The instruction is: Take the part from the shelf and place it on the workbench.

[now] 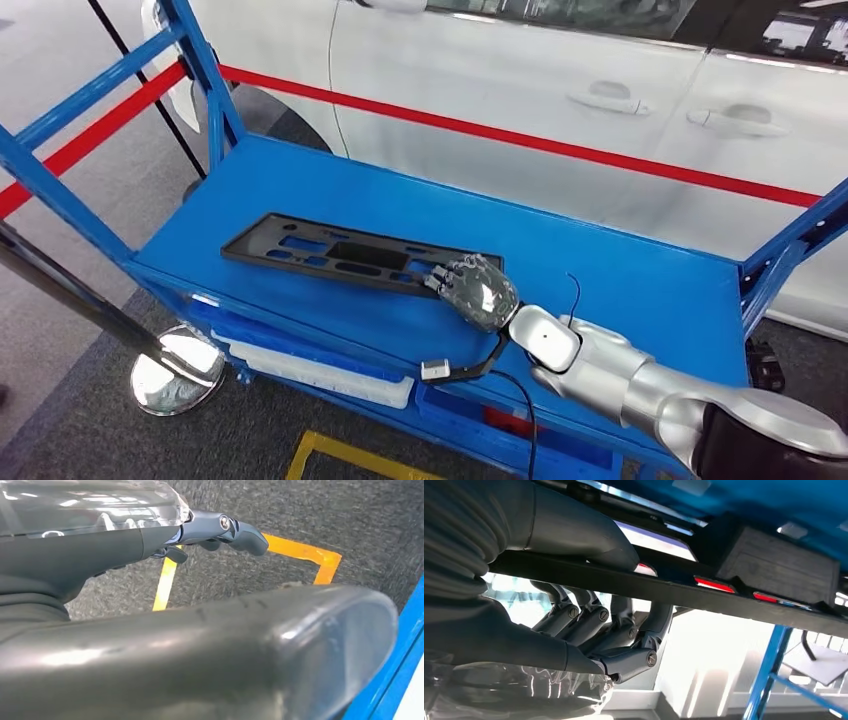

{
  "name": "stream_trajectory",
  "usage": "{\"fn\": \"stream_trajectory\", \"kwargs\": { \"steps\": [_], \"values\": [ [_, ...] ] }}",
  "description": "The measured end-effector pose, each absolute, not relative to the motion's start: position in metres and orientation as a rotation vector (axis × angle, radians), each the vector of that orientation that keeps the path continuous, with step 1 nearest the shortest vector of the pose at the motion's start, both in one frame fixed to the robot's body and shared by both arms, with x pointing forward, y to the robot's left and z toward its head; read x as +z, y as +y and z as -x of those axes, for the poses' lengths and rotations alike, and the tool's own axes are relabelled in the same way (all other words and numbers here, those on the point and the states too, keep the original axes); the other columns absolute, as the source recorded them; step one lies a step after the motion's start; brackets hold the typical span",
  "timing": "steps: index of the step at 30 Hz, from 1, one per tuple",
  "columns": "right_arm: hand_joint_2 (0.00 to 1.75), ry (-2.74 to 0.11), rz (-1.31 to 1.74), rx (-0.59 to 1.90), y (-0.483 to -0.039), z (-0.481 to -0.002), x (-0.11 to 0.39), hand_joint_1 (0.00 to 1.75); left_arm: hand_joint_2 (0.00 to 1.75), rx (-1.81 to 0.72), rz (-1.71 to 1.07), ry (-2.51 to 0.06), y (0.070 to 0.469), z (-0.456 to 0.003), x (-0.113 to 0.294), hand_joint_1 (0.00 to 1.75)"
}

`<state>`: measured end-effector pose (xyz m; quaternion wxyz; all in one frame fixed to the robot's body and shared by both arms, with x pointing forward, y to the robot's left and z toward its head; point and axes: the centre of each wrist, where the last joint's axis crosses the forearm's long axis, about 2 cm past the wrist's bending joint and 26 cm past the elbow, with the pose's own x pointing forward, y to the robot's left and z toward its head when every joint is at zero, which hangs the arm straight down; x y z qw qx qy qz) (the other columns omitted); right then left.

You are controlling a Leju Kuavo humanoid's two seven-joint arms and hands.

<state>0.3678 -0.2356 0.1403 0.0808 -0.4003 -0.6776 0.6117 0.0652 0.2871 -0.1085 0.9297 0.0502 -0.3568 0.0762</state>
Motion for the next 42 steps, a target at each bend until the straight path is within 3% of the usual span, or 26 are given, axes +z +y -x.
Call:
{"fn": "stream_trajectory", "kwargs": {
  "steps": [14, 20, 28, 35, 42],
  "values": [
    [1.75, -2.136, 1.180, 1.794, -0.239, -0.373, 0.153, 1.69, 0.00, 0.153, -0.091, -0.728, 0.288, -0.061, -0.109, 0.00],
    [1.75, -2.214, 1.097, 1.671, -0.243, -0.376, 0.167, 1.69, 0.00, 0.176, -0.113, -0.770, 0.287, -0.063, -0.109, 0.00],
    [1.75, -2.232, 0.638, 1.430, -0.237, -0.365, 0.178, 1.69, 0.00, 0.191, -0.122, -0.764, 0.288, -0.061, -0.109, 0.00],
    [1.75, -2.175, 0.039, 1.171, -0.231, -0.356, 0.196, 1.69, 0.00, 0.193, -0.117, -0.760, 0.290, -0.060, -0.109, 0.00],
    [1.75, -2.106, -0.303, 1.022, -0.235, -0.343, 0.195, 1.69, 0.00, 0.209, -0.125, -0.755, 0.293, -0.057, -0.110, 0.00]
  ]
}}
